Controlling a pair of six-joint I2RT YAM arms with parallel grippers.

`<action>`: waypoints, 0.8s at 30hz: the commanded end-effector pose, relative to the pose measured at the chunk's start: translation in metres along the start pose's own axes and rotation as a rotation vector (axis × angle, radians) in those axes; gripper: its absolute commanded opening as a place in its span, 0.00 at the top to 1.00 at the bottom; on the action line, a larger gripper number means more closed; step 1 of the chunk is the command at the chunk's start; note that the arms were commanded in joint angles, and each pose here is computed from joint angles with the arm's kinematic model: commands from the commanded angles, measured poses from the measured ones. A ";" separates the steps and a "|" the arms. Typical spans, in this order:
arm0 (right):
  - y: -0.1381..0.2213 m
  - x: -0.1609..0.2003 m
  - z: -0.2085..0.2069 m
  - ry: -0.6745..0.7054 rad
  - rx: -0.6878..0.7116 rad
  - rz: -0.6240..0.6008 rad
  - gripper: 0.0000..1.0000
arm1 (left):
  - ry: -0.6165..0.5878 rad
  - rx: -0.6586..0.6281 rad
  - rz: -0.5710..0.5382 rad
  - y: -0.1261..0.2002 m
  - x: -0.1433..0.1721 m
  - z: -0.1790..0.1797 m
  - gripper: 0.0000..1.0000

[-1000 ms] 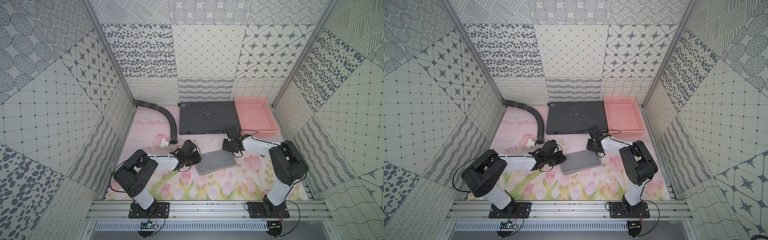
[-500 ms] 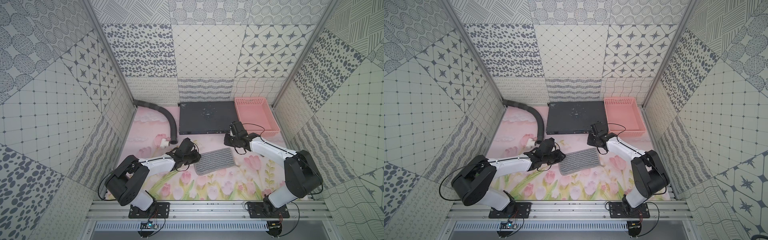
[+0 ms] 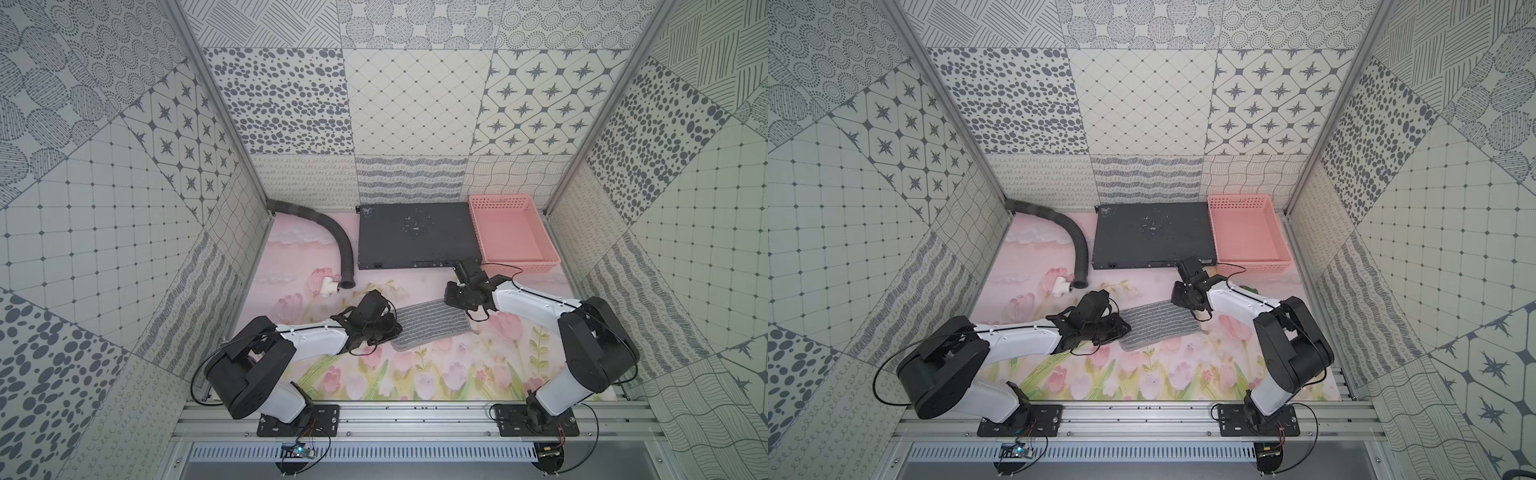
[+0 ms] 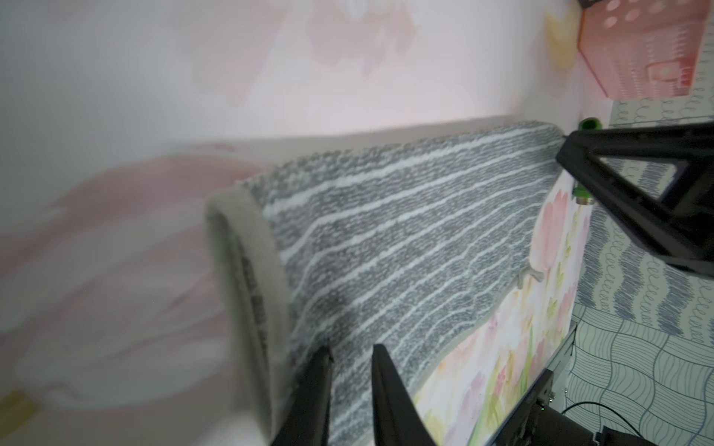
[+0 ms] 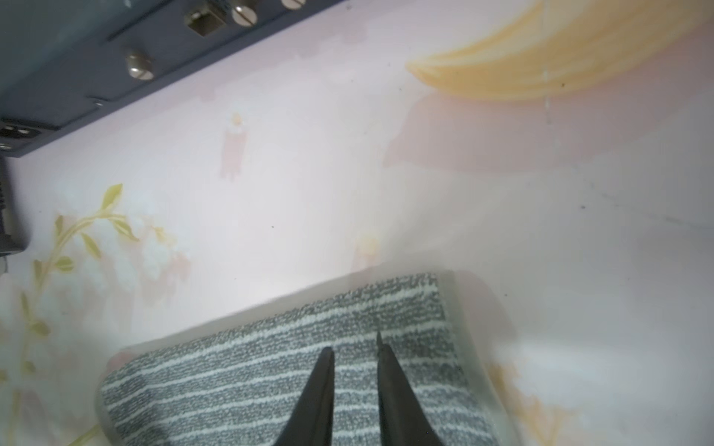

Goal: Fold the square dishcloth
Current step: Smooth out the cleaning item at the center of the board.

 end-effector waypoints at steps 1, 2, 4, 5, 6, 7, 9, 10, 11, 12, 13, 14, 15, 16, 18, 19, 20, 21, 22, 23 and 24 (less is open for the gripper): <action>-0.014 0.001 -0.016 -0.025 0.068 0.001 0.78 | 0.077 -0.033 0.042 -0.010 0.016 0.020 0.81; -0.017 0.001 -0.019 -0.028 0.079 0.005 0.78 | 0.083 -0.037 0.046 -0.012 0.018 0.023 0.81; -0.024 0.001 -0.025 -0.027 0.102 0.018 0.78 | 0.089 -0.046 0.052 -0.013 0.020 0.028 0.81; -0.027 0.000 -0.027 -0.026 0.111 0.021 0.78 | 0.089 -0.049 0.053 -0.014 0.021 0.028 0.81; -0.029 -0.001 -0.029 -0.024 0.119 0.025 0.78 | 0.085 -0.054 0.055 -0.014 0.021 0.030 0.81; -0.031 -0.001 -0.031 -0.022 0.123 0.026 0.78 | 0.083 -0.057 0.054 -0.013 0.021 0.030 0.81; -0.032 -0.004 -0.033 -0.015 0.130 0.025 0.79 | 0.072 -0.072 0.048 -0.011 0.020 0.030 0.81; -0.031 -0.006 -0.033 -0.012 0.131 0.020 0.78 | 0.069 -0.082 0.043 -0.009 0.019 0.030 0.81; -0.030 -0.008 -0.033 -0.006 0.130 0.013 0.79 | 0.063 -0.092 0.034 -0.007 0.018 0.031 0.81; -0.028 -0.010 -0.033 -0.001 0.130 0.006 0.79 | 0.058 -0.102 0.029 -0.004 0.017 0.032 0.81; -0.025 -0.013 -0.033 0.006 0.128 -0.005 0.78 | 0.053 -0.111 0.021 -0.001 0.016 0.033 0.81; -0.022 -0.016 -0.032 0.011 0.123 -0.016 0.78 | 0.048 -0.120 0.014 0.001 0.015 0.033 0.81; -0.020 -0.019 -0.032 0.015 0.121 -0.027 0.77 | 0.043 -0.127 0.008 0.004 0.015 0.034 0.81; -0.016 -0.021 -0.031 0.023 0.117 -0.036 0.76 | 0.038 -0.134 0.002 0.007 0.014 0.034 0.81; -0.009 -0.025 -0.028 0.037 0.103 -0.057 0.75 | 0.025 -0.144 -0.006 0.011 0.013 0.034 0.81; -0.004 -0.028 -0.026 0.046 0.093 -0.068 0.73 | 0.019 -0.143 -0.008 0.013 0.012 0.033 0.81; 0.000 -0.029 -0.025 0.050 0.086 -0.075 0.72 | 0.014 -0.135 -0.007 0.015 0.012 0.030 0.81; 0.004 -0.030 -0.024 0.054 0.078 -0.083 0.71 | 0.009 -0.124 -0.007 0.016 0.011 0.027 0.80; 0.008 -0.031 -0.023 0.057 0.071 -0.089 0.71 | 0.005 -0.111 -0.005 0.018 0.010 0.023 0.79; 0.012 -0.032 -0.021 0.058 0.063 -0.094 0.70 | 0.001 -0.094 -0.001 0.020 0.009 0.018 0.77; 0.016 -0.032 -0.020 0.059 0.055 -0.099 0.70 | -0.003 -0.076 0.001 0.023 0.008 0.013 0.75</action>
Point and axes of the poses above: each gripper's point midway between its finger pads, its own y axis back along the fingers, its own z axis along the line the jaws close on, x = y × z, the point moved 5 cm from there along y, back along the fingers, and after that the axes turned 3 degrees about -y, right-handed, at the moved point
